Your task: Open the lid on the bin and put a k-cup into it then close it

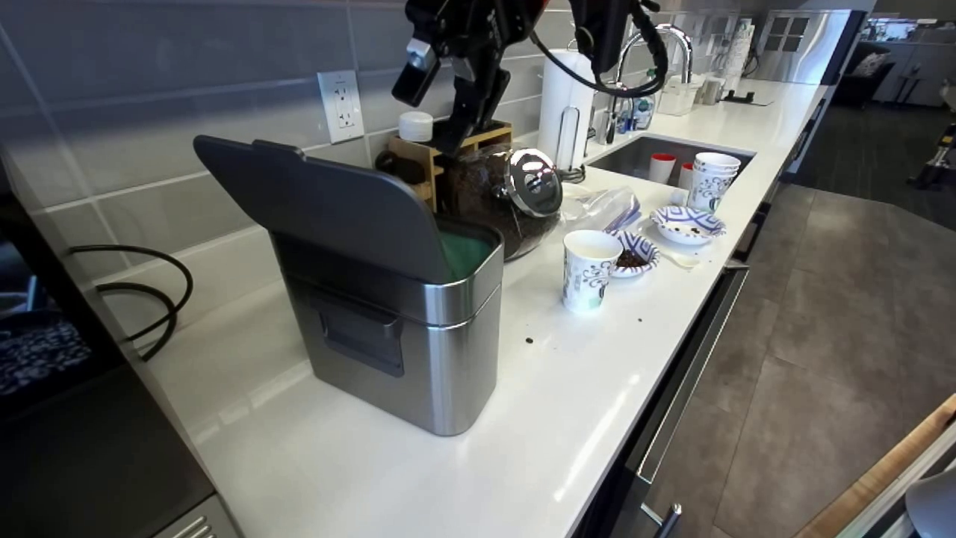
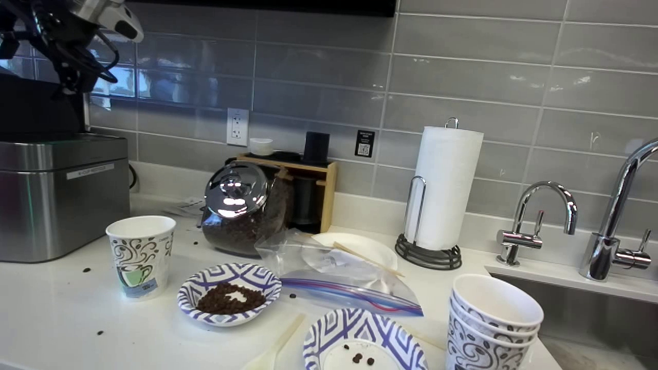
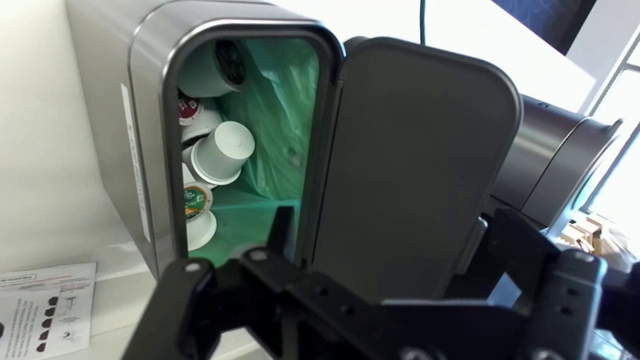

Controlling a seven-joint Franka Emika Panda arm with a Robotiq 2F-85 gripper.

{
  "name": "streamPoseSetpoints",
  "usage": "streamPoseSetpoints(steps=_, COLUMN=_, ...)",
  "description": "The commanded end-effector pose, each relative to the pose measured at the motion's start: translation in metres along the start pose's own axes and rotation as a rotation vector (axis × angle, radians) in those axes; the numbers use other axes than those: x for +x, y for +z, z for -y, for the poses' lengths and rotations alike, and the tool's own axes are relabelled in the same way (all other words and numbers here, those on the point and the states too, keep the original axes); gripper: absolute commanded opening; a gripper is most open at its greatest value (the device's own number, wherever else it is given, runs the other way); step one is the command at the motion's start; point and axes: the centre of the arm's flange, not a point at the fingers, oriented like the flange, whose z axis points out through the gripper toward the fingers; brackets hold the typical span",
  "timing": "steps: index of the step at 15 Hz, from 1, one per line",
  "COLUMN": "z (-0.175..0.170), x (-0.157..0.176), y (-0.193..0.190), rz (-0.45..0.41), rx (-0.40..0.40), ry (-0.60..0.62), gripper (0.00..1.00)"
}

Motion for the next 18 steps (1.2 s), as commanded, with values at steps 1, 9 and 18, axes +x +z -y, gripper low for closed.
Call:
streamPoseSetpoints(steps=1, z=0.015, x=-0.01, y=0.002, rz=-0.063, rx=0.008, ry=-0.076, gripper=1.0)
streamPoseSetpoints(steps=9, z=0.032, x=0.012, y=0.018, rz=-0.086, rx=-0.033, ry=-0.125, gripper=1.0)
streamPoseSetpoints(steps=18, z=0.032, x=0.012, y=0.017, rz=-0.073, rx=-0.027, ry=-0.13, gripper=1.0)
